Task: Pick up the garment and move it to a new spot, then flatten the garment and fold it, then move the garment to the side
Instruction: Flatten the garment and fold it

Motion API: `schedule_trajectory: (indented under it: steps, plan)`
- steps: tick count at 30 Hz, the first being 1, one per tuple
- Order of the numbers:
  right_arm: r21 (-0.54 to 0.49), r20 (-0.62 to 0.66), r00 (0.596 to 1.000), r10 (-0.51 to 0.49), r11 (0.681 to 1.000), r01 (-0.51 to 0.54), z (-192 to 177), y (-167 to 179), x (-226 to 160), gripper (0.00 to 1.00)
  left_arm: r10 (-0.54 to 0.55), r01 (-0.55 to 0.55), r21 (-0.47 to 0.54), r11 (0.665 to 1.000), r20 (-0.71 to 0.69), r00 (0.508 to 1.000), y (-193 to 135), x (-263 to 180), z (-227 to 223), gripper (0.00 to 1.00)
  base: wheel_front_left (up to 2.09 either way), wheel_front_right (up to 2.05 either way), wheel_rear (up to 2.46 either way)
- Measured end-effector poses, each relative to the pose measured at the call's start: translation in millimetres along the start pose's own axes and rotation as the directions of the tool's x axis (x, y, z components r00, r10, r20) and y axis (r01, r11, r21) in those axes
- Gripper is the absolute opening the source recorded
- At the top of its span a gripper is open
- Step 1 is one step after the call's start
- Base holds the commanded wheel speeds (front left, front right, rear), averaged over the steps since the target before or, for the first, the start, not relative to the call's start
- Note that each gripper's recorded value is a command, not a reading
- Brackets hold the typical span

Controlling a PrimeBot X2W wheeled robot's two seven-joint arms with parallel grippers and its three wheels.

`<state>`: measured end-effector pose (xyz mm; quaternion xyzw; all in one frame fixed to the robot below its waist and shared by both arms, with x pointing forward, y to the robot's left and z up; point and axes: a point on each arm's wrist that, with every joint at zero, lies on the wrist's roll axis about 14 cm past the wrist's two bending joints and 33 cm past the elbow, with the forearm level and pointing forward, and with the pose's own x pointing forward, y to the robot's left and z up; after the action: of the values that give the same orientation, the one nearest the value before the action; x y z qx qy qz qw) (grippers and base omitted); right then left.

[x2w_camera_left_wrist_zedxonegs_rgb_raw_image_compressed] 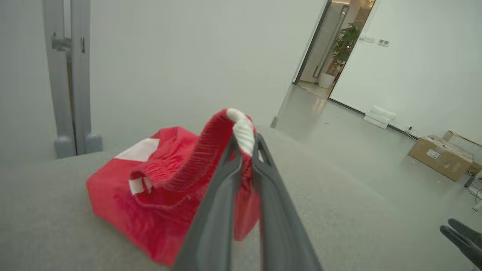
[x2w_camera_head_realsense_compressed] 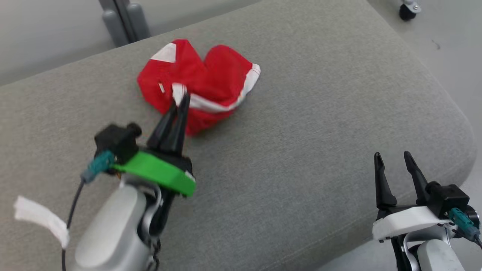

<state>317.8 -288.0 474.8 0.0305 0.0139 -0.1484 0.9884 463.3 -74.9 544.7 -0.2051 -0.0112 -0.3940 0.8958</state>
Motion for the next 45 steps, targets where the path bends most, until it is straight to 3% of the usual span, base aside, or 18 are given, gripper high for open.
schedule_trajectory:
  steps: [4, 8, 18, 19, 20, 21, 25, 28, 31, 34, 35, 40, 45]
  plan:
    - [-0.021, -0.006, 0.998, 0.058, 0.998, -0.058, -3, 18, 10, 1.0, 0.148, -0.156, -0.111, 0.982, -0.078, 0.986, 16, -65, -38, 0.0, 0.0, 0.0, 0.0]
    - [-0.038, -0.019, 0.991, 0.131, 0.991, -0.131, -9, 41, 18, 1.0, 0.327, -0.34, -0.183, 0.922, -0.096, 0.94, 40, -122, -52, 0.0, 0.0, 0.0, 0.0]
    - [-0.059, -0.048, 0.944, 0.326, 0.942, -0.329, -21, 107, 21, 1.0, 0.611, -0.626, -0.149, 0.765, -0.138, 0.78, 80, -224, -71, 0.0, 0.0, 0.0, 0.0]
    - [-0.058, -0.046, 0.938, 0.342, 0.937, -0.345, -20, 113, 20, 1.0, 0.633, -0.647, -0.141, 0.749, -0.133, 0.762, 83, -232, -69, 0.23, 0.0, 0.0, 0.0]
    - [-0.057, -0.043, 0.933, 0.357, 0.932, -0.359, -19, 118, 19, 1.0, 0.65, -0.661, -0.131, 0.739, -0.122, 0.75, 85, -239, -66, 0.75, 0.0, 0.0, 0.0]
    - [-0.056, -0.04, 0.929, 0.367, 0.928, -0.368, -18, 121, 19, 1.0, 0.659, -0.668, -0.13, 0.733, -0.11, 0.744, 86, -243, -62, 1.0, 0.0, 0.0, 0.0]
    - [-0.057, -0.015, 0.916, 0.401, 0.914, -0.401, -10, 133, 16, 1.0, 0.683, -0.686, -0.133, 0.716, -0.069, 0.727, 81, -256, -52, 1.0, 0.0, 0.0, 0.0]
    - [-0.056, 0.001, 0.909, 0.416, 0.908, -0.415, -5, 138, 14, 1.0, 0.727, -0.725, -0.126, 0.677, -0.045, 0.686, 86, -278, -46, 1.0, 0.0, 0.0, 0.0]
    - [-0.048, 0.006, 0.912, 0.41, 0.911, -0.409, -3, 136, 11, 1.0, 0.759, -0.759, -0.056, 0.648, -0.035, 0.651, 92, -299, -42, 1.0, 0.0, 0.0, 0.0]
    - [-0.043, -0.002, 0.918, 0.397, 0.917, -0.397, -6, 131, 11, 1.0, 0.744, -0.744, 0.015, 0.668, 0.007, 0.668, 94, -293, -27, 1.0, 0.0, 0.0, 0.0]
    - [-0.041, -0.006, 0.919, 0.394, 0.918, -0.394, -8, 130, 11, 1.0, 0.725, -0.725, 0.033, 0.688, 0.013, 0.689, 91, -285, -25, 1.0, 0.0, 0.0, 0.0]
    - [-0.041, -0.003, 0.924, 0.382, 0.923, -0.382, -7, 128, 18, 1.0, 0.541, -0.542, 0.094, 0.835, 0.037, 0.84, 63, -211, -13, 1.0, 0.0, 0.0, 0.0]
    - [-0.044, 0.019, 0.929, 0.369, 0.929, -0.368, 1, 126, 28, 1.0, 0.3, -0.29, 0.157, 0.944, -0.044, 0.953, 31, -143, -26, 1.0, 0.0, 0.0, 0.0]
